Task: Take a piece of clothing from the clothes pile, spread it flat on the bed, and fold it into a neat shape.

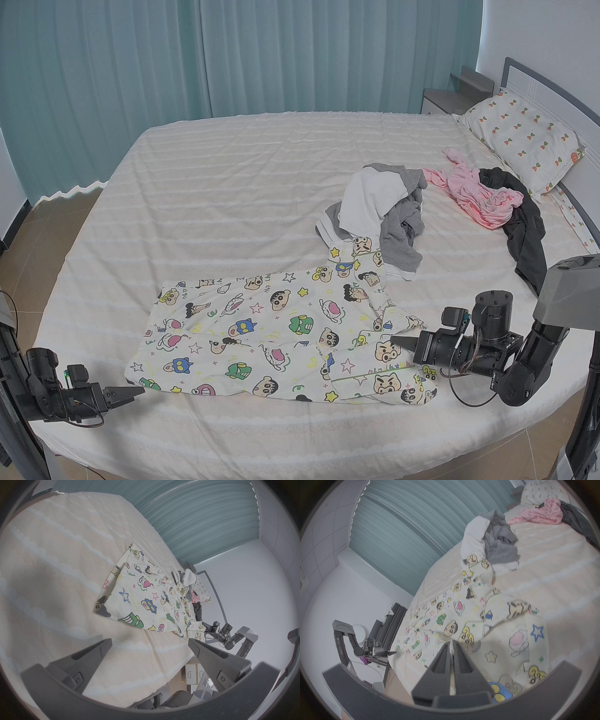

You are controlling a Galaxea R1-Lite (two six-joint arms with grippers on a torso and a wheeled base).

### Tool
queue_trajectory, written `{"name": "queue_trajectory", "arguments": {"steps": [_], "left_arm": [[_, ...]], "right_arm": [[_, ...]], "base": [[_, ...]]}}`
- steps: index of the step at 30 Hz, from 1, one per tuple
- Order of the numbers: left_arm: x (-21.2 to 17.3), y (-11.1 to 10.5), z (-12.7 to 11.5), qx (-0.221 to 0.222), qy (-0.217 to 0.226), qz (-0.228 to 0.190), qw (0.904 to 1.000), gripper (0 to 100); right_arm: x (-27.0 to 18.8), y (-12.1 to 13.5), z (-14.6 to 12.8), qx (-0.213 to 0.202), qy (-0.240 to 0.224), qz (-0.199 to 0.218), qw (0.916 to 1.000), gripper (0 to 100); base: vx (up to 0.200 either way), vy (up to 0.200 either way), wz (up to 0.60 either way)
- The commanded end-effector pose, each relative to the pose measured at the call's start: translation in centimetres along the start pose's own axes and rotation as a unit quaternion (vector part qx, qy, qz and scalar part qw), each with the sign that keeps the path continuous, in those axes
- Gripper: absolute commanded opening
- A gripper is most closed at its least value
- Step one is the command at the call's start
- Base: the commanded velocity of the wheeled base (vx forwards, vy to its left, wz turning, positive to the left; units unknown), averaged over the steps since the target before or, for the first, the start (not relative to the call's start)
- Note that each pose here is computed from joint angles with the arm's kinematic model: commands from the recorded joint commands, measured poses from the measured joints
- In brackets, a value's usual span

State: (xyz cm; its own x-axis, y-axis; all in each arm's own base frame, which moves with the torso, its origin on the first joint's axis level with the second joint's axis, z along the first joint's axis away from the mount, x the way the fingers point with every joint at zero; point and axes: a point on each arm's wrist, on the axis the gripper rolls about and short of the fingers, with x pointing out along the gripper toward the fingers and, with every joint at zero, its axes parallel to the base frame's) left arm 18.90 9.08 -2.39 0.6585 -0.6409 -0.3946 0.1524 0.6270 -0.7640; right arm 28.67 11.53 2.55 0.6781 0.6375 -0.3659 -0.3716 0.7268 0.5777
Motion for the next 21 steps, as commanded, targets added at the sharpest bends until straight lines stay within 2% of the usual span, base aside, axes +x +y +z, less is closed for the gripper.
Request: {"name": "queue_trajectory", "arguments": {"steps": [1,12,21], "left_arm": [[0.0,0.0,0.0,-0.001,0.0,0.0,1.0,100],[0.0,0.0,0.0,-0.001,0.0,0.001,1.0,100],[0.1,0.0,0.0,0.0,0.002,0.009,1.0,100]], "right_arm": [[0.4,0.5,1.3,-0.008,-0.02,0.006,0.9998,0],[0.1,1.3,5.4,-0.001,-0.024,-0.021,0.9995,0],[0.2,0.6,4.9,0.007,-0.011,-0.035,0.9993,0]], "base": [[0.0,0.0,0.0],[0.0,0.0,0.0],[0.0,0.0,0.0]]}}
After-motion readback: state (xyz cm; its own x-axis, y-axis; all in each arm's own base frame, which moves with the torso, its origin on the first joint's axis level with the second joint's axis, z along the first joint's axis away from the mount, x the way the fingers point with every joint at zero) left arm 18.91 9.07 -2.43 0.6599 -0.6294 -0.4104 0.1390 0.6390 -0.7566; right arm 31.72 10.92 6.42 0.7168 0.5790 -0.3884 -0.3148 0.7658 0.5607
